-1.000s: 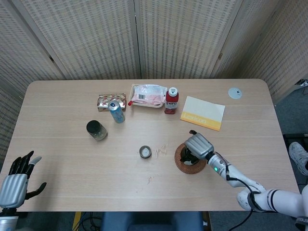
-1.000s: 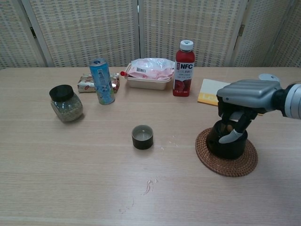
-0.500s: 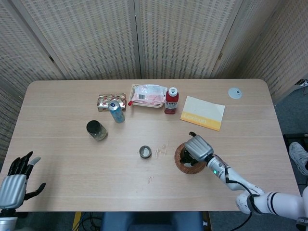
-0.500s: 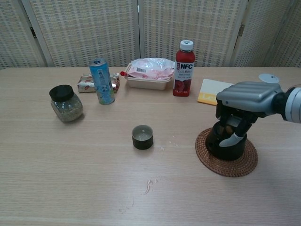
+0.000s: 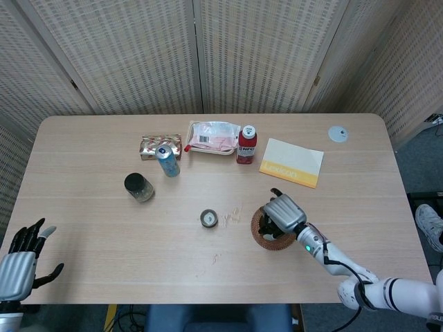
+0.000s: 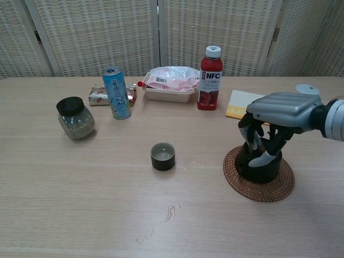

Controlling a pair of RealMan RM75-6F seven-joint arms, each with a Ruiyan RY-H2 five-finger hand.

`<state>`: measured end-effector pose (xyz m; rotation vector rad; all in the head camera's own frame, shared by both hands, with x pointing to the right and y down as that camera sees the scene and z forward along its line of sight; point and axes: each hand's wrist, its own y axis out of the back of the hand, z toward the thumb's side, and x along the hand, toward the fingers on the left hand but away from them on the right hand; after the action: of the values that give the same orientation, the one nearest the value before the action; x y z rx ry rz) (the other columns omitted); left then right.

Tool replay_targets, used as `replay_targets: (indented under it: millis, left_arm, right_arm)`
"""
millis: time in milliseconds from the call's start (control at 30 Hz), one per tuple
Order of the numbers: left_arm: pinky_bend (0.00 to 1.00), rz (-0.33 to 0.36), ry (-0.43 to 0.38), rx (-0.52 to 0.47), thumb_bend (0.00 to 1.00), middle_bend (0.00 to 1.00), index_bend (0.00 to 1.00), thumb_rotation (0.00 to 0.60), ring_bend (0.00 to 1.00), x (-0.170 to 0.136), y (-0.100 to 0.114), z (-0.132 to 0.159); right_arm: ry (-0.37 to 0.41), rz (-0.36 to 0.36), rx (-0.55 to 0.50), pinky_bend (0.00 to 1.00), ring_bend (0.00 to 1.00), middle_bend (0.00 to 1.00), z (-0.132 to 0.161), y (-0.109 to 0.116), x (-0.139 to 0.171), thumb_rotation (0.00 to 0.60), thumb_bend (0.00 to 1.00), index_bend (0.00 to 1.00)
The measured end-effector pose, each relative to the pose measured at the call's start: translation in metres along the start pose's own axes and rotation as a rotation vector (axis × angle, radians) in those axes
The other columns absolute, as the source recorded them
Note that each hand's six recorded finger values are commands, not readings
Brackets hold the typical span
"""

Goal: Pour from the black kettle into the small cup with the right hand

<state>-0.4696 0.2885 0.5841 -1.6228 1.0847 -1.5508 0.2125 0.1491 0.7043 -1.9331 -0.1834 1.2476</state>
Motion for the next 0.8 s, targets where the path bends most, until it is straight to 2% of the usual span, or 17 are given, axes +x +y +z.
replay_targets:
  millis: [100,267,400,567,633,767,800]
  left_arm:
    - [0.01,0.0,0.0,-0.002,0.24,0.02,0.15,0.6,0.07,0.0,0.0,0.0]
    - [0.01,0.002,-0.002,-0.006,0.24,0.02,0.15,0.6,0.07,0.0,0.0,-0.001]
    - [0.01,0.004,-0.002,-0.008,0.24,0.02,0.15,0.6,0.07,0.0,0.0,-0.002]
    - [0.01,0.011,-0.003,-0.009,0.24,0.02,0.15,0.6,0.07,0.001,0.002,-0.003]
    - [0.01,0.014,-0.005,-0.009,0.24,0.02,0.15,0.6,0.07,0.001,0.003,-0.002]
    - [0.01,0.015,-0.012,-0.008,0.24,0.02,0.15,0.6,0.07,0.004,0.004,-0.001]
    - [0.01,0.016,-0.015,-0.008,0.24,0.02,0.15,0.6,0.07,0.005,0.005,-0.001]
  right_arm:
    - [-0.003,-0.007,-0.001,0.11,0.26,0.37,0.0,0.002,0.001,0.393,0.0,0.37]
    - [-0.009,-0.033,-0.006,0.09,0.17,0.26,0.001,0.006,0.003,0.394,0.0,0.23]
    - [-0.023,-0.067,-0.006,0.07,0.13,0.2,0.0,0.01,0.003,0.393,0.0,0.19]
    - [-0.053,-0.102,0.0,0.07,0.12,0.18,-0.003,0.016,0.006,0.397,0.0,0.18]
    - [-0.069,-0.117,-0.002,0.07,0.12,0.18,-0.006,0.018,0.009,0.42,0.0,0.18]
    - [-0.122,-0.154,-0.016,0.07,0.12,0.2,-0.016,0.024,0.02,0.596,0.0,0.18]
    - [-0.136,-0.161,-0.019,0.07,0.12,0.2,-0.019,0.025,0.024,0.6,0.0,0.18]
